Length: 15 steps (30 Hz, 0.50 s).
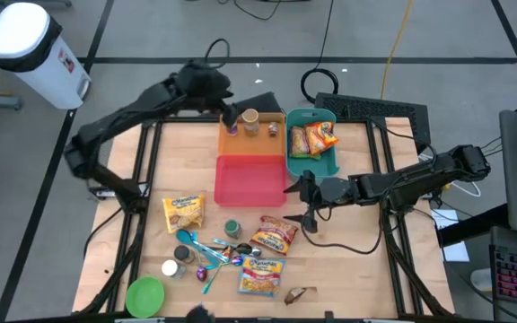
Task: Pick & Place Food Item
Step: Put the red noodle pack into the blue bin
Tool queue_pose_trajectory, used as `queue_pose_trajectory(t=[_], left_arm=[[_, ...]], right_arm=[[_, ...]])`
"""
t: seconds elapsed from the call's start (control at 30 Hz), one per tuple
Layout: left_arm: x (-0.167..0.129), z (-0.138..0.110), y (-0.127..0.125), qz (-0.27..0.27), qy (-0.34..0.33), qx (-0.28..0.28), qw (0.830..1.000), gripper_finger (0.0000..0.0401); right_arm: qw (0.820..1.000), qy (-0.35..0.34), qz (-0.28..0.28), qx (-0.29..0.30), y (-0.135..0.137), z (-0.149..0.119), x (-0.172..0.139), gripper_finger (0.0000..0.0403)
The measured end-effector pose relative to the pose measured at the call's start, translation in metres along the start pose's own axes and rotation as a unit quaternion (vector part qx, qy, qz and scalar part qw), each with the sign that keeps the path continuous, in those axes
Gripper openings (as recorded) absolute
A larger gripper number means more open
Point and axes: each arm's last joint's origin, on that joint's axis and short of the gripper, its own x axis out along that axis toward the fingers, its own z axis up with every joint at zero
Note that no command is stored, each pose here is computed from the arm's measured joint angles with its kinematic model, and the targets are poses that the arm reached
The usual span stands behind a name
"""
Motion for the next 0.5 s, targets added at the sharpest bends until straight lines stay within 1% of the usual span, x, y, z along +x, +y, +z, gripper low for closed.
queue_pose_trajectory(t=[0.07, 0.13, 0.27, 0.37, 0.5], left_arm=[[-0.017, -0.002, -0.016, -0.025, -0.023, 0.025, 0.999, 0.0375], [-0.028, -0.011, -0.029, -0.047, -0.052, 0.045, 0.997, 0.0377], [-0.039, -0.041, -0.05, -0.089, -0.1, 0.063, 0.989, 0.0377], [-0.046, -0.071, -0.058, -0.114, -0.121, 0.074, 0.983, 0.0371], [-0.055, -0.109, -0.056, -0.109, -0.14, 0.071, 0.982, 0.0363]], right_arm=[[1.0, -0.002, 0.001, 0.024, 0.0, 0.0, 0.0, 0.0392], [0.999, -0.006, 0.001, 0.052, 0.0, 0.001, 0.0, 0.0392], [0.995, -0.007, 0.003, 0.104, 0.001, 0.001, 0.0, 0.0392], [0.994, -0.004, 0.008, 0.107, 0.004, 0.0, 0.0, 0.0392], [0.997, -0.011, 0.026, 0.078, 0.012, -0.006, -0.001, 0.0392]])
